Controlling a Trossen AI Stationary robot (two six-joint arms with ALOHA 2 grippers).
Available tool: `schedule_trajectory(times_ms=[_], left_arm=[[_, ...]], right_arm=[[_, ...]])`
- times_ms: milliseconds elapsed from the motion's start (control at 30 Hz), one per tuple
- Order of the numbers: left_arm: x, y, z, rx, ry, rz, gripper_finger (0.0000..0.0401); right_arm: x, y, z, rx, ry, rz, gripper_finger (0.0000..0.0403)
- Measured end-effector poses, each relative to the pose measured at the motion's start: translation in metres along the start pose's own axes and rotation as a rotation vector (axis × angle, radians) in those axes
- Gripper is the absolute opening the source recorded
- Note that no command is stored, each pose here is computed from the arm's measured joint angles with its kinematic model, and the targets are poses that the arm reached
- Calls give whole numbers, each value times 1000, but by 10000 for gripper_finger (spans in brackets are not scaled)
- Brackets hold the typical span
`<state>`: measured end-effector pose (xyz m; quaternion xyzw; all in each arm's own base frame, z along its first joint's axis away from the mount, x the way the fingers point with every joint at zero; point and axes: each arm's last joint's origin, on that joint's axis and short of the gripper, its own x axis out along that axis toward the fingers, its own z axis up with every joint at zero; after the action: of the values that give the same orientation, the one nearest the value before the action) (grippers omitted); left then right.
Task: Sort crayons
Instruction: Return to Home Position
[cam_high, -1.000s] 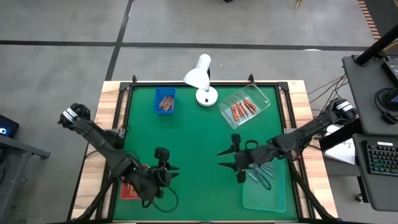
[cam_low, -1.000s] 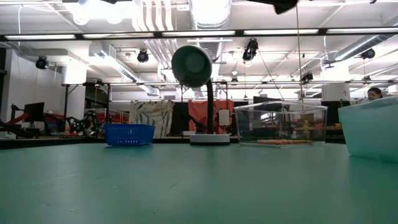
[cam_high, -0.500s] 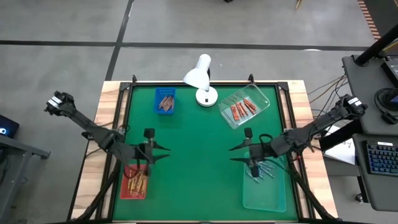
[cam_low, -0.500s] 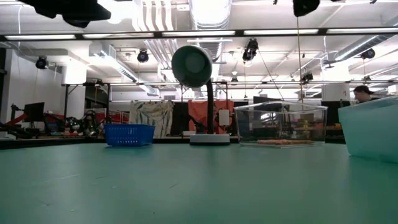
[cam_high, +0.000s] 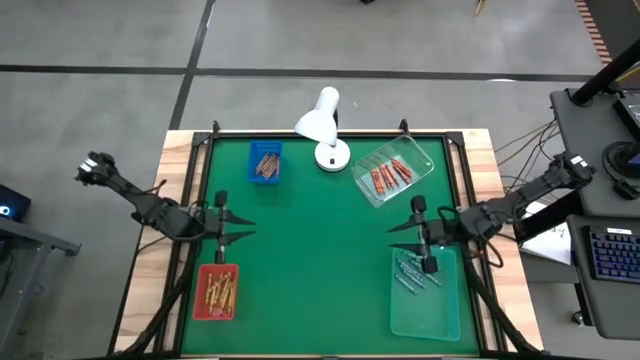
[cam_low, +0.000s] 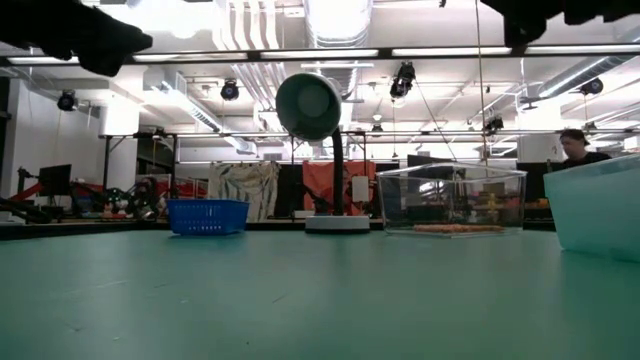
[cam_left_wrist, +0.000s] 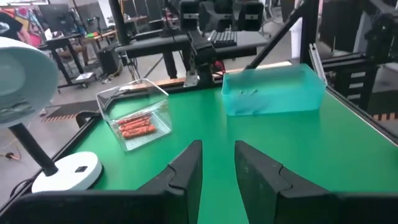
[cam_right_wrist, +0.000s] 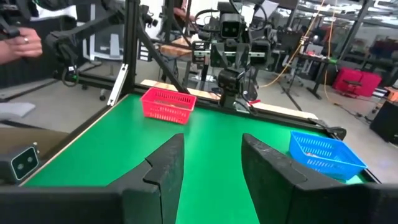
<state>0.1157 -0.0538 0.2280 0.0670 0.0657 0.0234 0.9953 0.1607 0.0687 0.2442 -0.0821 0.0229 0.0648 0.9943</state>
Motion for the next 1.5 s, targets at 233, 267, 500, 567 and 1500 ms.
schedule_trajectory(times_ms=[233,267,500,567,1500], left_arm=[[-13,9,-12,-14,-53,4,76],[-14,10,-13,-17,-57,7,76],[-25,18,-24,-39,-113,60,76],[-29,21,-27,-36,-137,80,76],[-19,27,-62,-204,-159,361,77]], right_arm=[[-21,-5,-16,16,-43,-6,150],[-24,-6,-18,18,-53,-8,149],[-55,-17,-20,18,-221,-51,144],[-62,-21,-20,25,-261,-70,143],[-69,-34,-71,-15,-174,-275,132]])
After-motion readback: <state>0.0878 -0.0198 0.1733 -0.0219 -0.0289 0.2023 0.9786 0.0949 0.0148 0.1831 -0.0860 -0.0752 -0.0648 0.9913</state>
